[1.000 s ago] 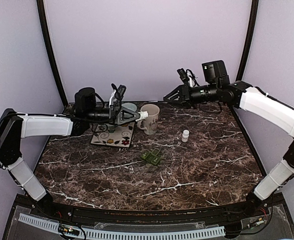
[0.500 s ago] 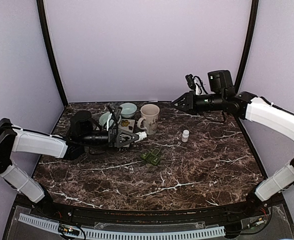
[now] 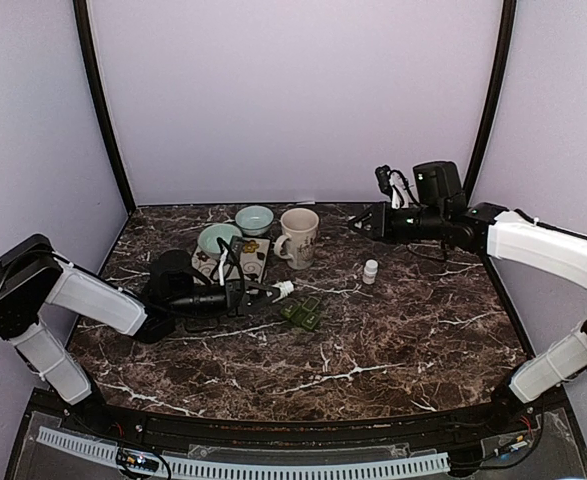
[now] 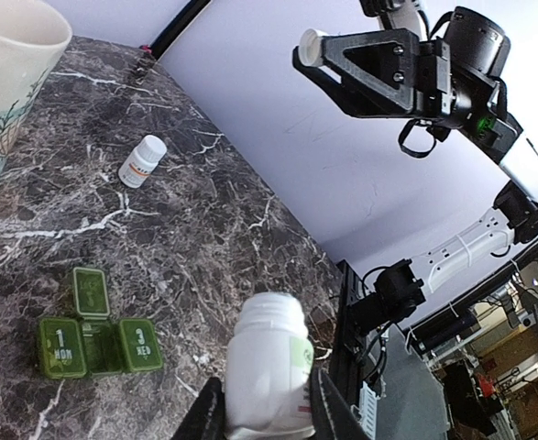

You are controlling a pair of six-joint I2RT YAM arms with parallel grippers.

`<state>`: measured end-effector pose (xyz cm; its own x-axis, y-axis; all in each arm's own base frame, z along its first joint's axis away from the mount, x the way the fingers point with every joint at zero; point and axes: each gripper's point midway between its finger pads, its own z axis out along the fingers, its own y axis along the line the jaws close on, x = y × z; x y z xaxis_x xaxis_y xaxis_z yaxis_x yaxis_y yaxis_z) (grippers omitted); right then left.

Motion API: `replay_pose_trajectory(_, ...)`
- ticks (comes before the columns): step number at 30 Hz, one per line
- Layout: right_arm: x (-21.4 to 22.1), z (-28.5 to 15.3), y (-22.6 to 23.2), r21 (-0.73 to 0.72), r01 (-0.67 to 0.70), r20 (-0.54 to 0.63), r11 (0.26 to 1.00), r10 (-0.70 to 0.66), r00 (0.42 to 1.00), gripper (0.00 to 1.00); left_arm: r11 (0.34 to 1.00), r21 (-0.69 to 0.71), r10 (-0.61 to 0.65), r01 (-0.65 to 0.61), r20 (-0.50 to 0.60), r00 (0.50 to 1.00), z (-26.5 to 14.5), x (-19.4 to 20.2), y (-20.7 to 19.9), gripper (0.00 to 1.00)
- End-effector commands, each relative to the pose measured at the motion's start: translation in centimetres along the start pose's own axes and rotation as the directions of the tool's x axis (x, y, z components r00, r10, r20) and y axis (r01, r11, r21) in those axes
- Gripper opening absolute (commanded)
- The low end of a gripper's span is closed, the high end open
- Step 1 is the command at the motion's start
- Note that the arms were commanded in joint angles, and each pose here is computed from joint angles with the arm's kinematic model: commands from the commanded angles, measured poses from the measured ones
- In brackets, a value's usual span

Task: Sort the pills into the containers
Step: Pour the pill into the compartment of the pill container.

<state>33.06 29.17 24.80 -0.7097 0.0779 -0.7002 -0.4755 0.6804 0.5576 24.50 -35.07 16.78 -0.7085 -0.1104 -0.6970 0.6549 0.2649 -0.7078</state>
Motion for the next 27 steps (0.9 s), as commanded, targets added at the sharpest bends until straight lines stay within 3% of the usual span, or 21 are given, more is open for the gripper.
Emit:
replay_pose_trajectory(1, -1.5, -0.8, 0.6, -0.008, 0.058, 0.079, 0.998, -0.058, 0.995, 0.0, 1.0, -0.001, 0.016, -0.016, 0.054, 0.998, 0.2, -0.4, 0.3, 0.0)
replay_pose_trajectory(27, -0.3, -0.4, -1.0, 0.043, 0.087, 0.06, 0.995, -0.089, 0.994, 0.0, 0.99, -0.128, -0.053, 0.051, -0.013, 0.999, 2.5, 3.6, 5.8, 0.0)
